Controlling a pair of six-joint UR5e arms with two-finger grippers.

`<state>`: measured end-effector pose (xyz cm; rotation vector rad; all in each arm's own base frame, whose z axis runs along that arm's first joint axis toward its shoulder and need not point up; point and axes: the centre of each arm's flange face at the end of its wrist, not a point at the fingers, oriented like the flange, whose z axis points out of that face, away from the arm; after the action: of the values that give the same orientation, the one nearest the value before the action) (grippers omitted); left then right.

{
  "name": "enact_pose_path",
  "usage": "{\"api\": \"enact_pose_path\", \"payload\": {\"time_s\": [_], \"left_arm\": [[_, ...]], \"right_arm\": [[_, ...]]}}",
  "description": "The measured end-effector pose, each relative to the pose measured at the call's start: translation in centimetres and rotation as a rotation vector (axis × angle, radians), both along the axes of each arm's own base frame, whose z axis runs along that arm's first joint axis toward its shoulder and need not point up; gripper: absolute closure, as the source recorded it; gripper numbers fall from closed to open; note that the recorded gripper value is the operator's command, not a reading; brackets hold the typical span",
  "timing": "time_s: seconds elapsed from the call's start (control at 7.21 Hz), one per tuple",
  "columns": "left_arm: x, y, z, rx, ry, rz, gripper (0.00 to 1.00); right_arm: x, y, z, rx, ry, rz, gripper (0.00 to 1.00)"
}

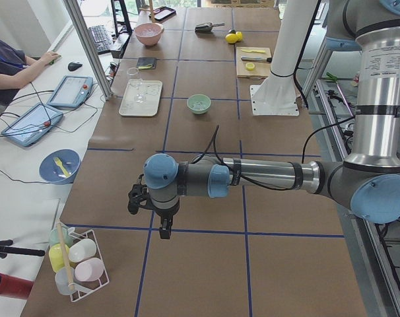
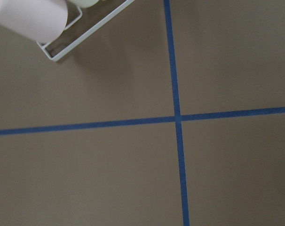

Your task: Pour ice into bowl

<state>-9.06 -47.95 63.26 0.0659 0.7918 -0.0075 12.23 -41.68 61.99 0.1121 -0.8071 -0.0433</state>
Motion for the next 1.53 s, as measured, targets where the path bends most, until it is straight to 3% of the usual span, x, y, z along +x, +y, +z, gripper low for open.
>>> {"api": "enact_pose_path", "payload": {"time_s": [0.28,0.56,0.83,1.11,1.53], "left_arm": [[0.0,0.3,0.1,0.000,-0.004,-0.003,0.00],[0.0,0.3,-0.3,0.008,-0.005,-0.003,0.00],[0.0,0.1,-0.6,0.016,-0.001,-0.003,0.00],[0.0,0.0,-1.0,0.025,0.003,-0.001,0.00],[0.0,-0.3,-1.8,0.045,0.003,0.001,0.00]], "right_arm": [[-2.1,-0.4,-5.2,0.097,-0.076,-0.032,0.00],[-6.9,-2.9,-11.4,0.103,-0.179,-0.052,0.00],[-16.2,-5.7,-19.7,0.178,-0.234,-0.161,0.00],[-28.4,-5.8,-27.1,0.162,-0.286,-0.189,0.00],[-48.4,-2.6,-38.9,0.067,-0.317,-0.077,0.00]]}}
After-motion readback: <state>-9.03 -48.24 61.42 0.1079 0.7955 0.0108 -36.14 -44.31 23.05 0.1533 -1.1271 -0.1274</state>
